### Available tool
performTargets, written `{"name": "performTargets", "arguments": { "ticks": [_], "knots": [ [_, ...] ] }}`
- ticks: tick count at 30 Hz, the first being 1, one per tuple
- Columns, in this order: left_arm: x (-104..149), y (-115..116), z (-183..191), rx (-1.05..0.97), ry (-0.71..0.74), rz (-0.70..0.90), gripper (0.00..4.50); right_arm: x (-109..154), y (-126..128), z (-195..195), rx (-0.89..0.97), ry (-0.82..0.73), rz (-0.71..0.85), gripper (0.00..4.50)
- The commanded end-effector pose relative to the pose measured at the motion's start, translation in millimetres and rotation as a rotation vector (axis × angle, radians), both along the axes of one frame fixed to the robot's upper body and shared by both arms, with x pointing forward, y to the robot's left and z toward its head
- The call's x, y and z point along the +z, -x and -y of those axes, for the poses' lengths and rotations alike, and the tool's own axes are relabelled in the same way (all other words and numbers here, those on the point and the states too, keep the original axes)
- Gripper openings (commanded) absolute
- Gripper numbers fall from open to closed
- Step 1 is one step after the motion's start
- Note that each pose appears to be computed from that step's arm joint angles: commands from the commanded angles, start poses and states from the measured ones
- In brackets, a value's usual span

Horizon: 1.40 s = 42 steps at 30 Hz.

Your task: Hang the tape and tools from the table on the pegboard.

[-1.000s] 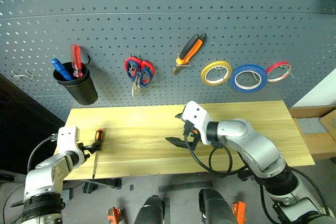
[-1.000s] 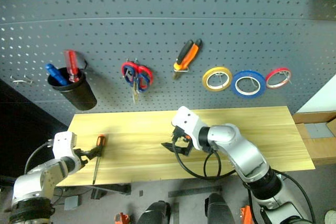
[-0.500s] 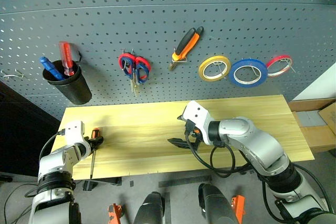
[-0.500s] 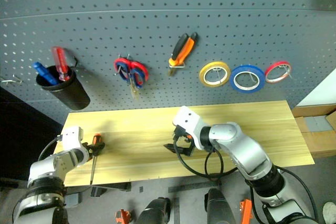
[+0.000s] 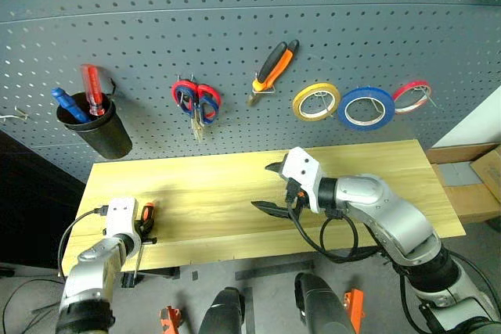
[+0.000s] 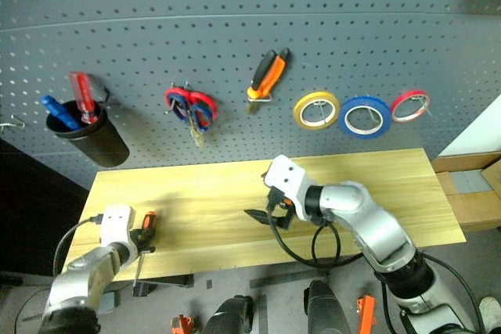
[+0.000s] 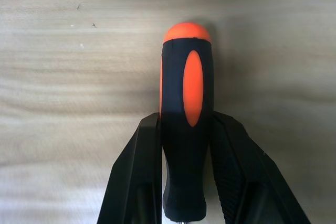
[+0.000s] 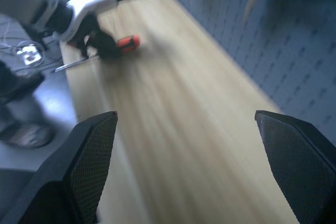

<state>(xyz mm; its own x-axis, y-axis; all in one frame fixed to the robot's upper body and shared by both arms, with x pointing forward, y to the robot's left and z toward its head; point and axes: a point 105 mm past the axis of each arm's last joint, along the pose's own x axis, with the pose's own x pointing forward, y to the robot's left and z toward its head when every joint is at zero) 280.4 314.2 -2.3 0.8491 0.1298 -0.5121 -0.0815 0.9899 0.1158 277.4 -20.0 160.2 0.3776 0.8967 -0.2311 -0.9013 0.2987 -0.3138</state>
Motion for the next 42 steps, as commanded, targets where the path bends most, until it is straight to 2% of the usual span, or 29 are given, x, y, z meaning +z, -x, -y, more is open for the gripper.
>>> {"name": "performTargets", "arguments": {
  "ticks": [1, 4, 8, 12, 17, 20, 23, 26, 33, 37, 39, 42],
  "knots": [
    [53, -1, 14, -0.018, -0.097, 0.269, 0.94, 33, 19, -1, 0.157, -0.112, 0.063, 4.50],
    [93, 7, 36, -0.035, -0.117, 0.482, 0.94, 50, 21, -1, 0.191, -0.179, 0.085, 4.50],
    [141, 6, 52, -0.045, -0.172, 0.671, 0.94, 54, 17, 1, 0.198, -0.184, 0.114, 4.50],
    [213, -6, 68, -0.035, -0.190, 0.919, 0.94, 54, 10, 2, 0.197, -0.175, 0.137, 4.50],
    [292, -11, 68, -0.026, -0.222, 1.141, 0.94, 53, -5, 6, 0.159, -0.138, 0.194, 4.50],
    [320, -14, 55, 0.005, -0.253, 1.193, 0.94, 53, -9, 7, 0.159, -0.143, 0.199, 4.50],
    [331, -22, 40, 0.012, -0.297, 1.198, 0.94, 55, -10, 5, 0.163, -0.147, 0.209, 4.50],
    [330, -36, 26, 0.014, -0.300, 1.185, 0.94, 57, -11, 3, 0.166, -0.152, 0.216, 4.50],
    [318, -74, 18, -0.001, -0.238, 1.186, 0.94, 59, -8, 2, 0.167, -0.148, 0.226, 4.50],
    [304, -76, 9, 0.038, -0.213, 1.171, 0.94, 61, -7, 5, 0.152, -0.141, 0.229, 4.50],
    [300, -72, 8, 0.047, -0.204, 1.178, 1.69, 60, -7, 7, 0.147, -0.137, 0.227, 4.50],
    [293, -67, 10, 0.050, -0.178, 1.181, 2.54, 59, -8, 9, 0.142, -0.130, 0.223, 4.50]
  ]
}}
